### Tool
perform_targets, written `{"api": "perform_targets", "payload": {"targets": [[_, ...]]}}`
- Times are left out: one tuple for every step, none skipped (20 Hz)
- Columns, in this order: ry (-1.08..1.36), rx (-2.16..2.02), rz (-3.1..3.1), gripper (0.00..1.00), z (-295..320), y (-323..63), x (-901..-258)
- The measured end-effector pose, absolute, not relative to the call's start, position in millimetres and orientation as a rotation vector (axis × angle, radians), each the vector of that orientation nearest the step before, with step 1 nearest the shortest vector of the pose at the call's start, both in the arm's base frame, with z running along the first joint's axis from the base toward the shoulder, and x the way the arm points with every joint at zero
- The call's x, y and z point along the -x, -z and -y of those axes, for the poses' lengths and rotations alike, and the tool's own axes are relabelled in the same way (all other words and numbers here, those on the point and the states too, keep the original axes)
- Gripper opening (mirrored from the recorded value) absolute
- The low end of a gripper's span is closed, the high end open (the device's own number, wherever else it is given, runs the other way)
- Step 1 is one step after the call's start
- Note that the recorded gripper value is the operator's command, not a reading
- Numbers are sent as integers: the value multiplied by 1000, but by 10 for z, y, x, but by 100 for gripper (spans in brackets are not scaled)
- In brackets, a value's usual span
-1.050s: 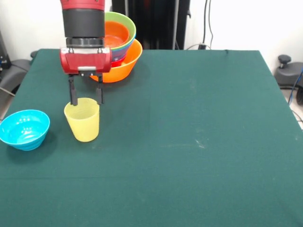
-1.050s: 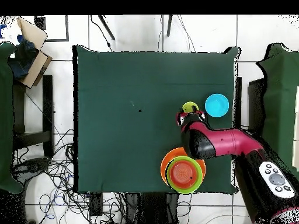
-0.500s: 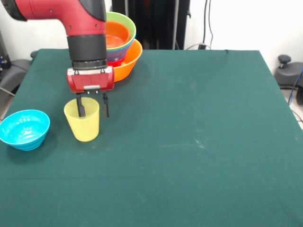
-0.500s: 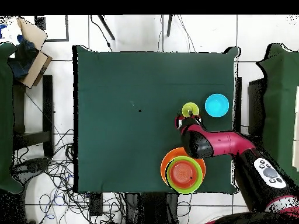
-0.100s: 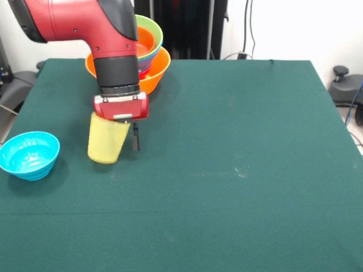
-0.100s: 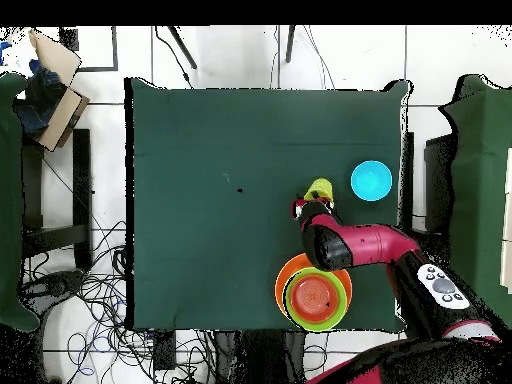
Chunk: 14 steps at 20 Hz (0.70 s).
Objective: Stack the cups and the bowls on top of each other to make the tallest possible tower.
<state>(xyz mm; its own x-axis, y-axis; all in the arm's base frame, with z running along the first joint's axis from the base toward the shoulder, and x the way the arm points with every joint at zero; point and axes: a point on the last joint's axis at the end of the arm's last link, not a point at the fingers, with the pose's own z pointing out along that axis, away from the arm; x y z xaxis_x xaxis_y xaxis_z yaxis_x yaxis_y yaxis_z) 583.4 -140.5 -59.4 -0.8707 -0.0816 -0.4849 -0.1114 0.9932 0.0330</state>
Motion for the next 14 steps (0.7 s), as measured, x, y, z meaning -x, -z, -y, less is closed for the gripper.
{"api": "perform_targets", "payload": {"targets": [[-76,138,-2626,0,1412,585,-5852],[-72,139,-2623,0,1419,580,-5864],[-67,141,-2620,0,1431,565,-5872],[-62,142,-2618,0,1443,550,-5880],[-57,144,-2615,0,1455,535,-5889],[-43,144,-2610,0,1502,482,-5917],[-15,147,-2595,0,1586,356,-5975],[-8,147,-2593,0,1607,320,-5987],[-1,144,-2592,0,1628,282,-5998],[5,142,-2591,0,1650,244,-6009],[24,128,-2591,0,1723,83,-6038],[27,121,-2593,0,1744,35,-6042],[29,112,-2595,0,1763,-15,-6047],[33,89,-2604,0,1815,-134,-6049]]}}
